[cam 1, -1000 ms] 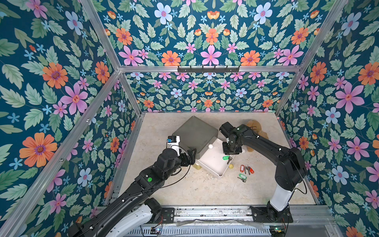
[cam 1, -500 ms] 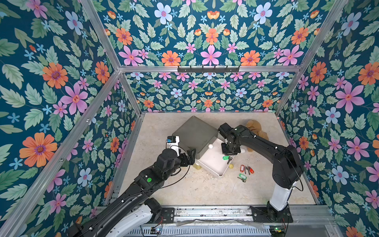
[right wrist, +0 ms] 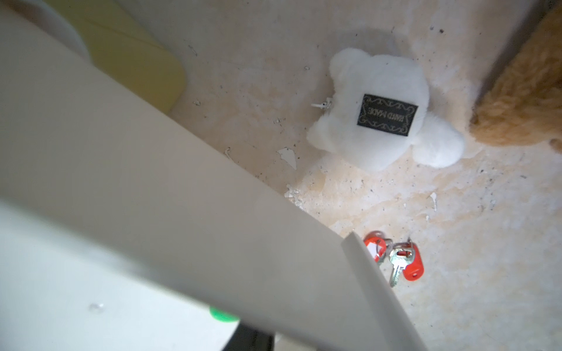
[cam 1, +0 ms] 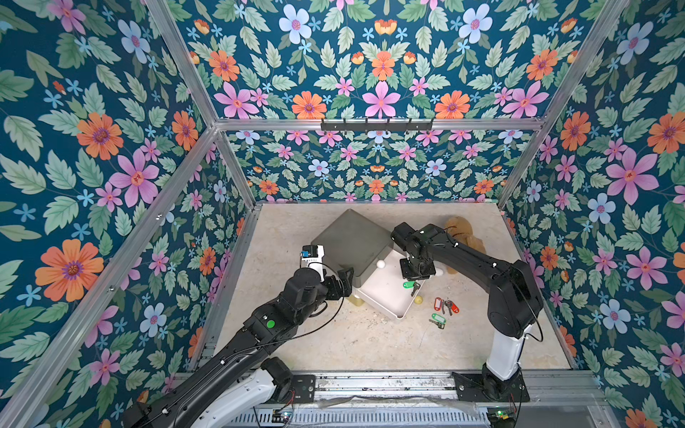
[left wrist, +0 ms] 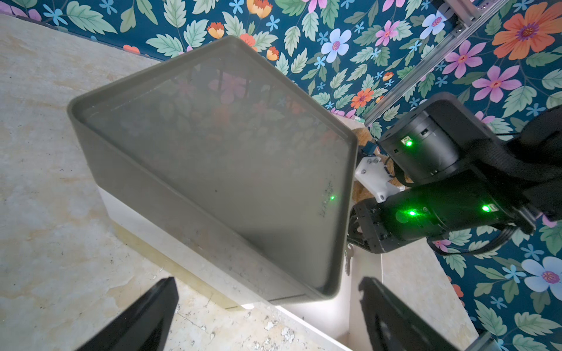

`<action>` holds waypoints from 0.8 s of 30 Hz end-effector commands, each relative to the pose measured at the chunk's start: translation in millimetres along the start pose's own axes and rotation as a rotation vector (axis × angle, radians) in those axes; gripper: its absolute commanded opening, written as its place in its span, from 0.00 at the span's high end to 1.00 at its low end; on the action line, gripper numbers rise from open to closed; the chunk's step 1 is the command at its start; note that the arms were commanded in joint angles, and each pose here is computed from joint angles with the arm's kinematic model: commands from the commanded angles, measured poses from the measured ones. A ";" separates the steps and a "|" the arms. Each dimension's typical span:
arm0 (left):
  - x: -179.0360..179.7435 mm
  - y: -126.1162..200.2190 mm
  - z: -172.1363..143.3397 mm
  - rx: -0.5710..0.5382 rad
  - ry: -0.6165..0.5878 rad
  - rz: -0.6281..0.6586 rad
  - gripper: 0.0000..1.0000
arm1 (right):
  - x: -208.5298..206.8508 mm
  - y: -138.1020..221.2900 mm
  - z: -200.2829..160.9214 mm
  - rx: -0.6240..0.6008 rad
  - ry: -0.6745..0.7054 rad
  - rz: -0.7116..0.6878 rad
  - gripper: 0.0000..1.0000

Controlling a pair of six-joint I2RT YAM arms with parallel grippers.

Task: Take the keys out of the drawer
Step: Pick up the key from the drawer.

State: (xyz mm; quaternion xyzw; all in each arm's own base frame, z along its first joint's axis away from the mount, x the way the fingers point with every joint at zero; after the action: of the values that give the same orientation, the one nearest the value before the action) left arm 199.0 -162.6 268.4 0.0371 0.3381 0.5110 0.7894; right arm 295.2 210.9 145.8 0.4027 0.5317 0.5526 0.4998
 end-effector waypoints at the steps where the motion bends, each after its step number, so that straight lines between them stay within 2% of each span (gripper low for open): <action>1: -1.2 1.4 4.7 -0.021 -0.006 0.000 0.01 | -3.3 -2.8 -7.0 0.040 0.024 -0.039 0.77; 11: 2.5 5.5 7.3 -0.039 0.005 0.024 0.01 | 4.4 -0.4 0.1 0.021 0.034 -0.023 1.00; 24: -9.2 4.7 17.4 -0.037 0.015 -0.003 0.01 | 17.5 54.3 24.8 -0.182 -0.018 0.099 1.00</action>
State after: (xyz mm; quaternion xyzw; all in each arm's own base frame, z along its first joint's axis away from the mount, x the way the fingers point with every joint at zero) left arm 201.9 -161.0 281.7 0.0254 0.3340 0.5202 0.7856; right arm 306.8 233.3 189.2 0.3846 0.4794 0.6070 0.5038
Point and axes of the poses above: each gripper's point midway between its finger pads, its own y axis back along the fingers, its own x axis along the line the jaws close on, z = x × y, the point moved 5 cm from there along y, back along the fingers, and after that the axes turned 3 degrees about y, right-handed, at the moved point
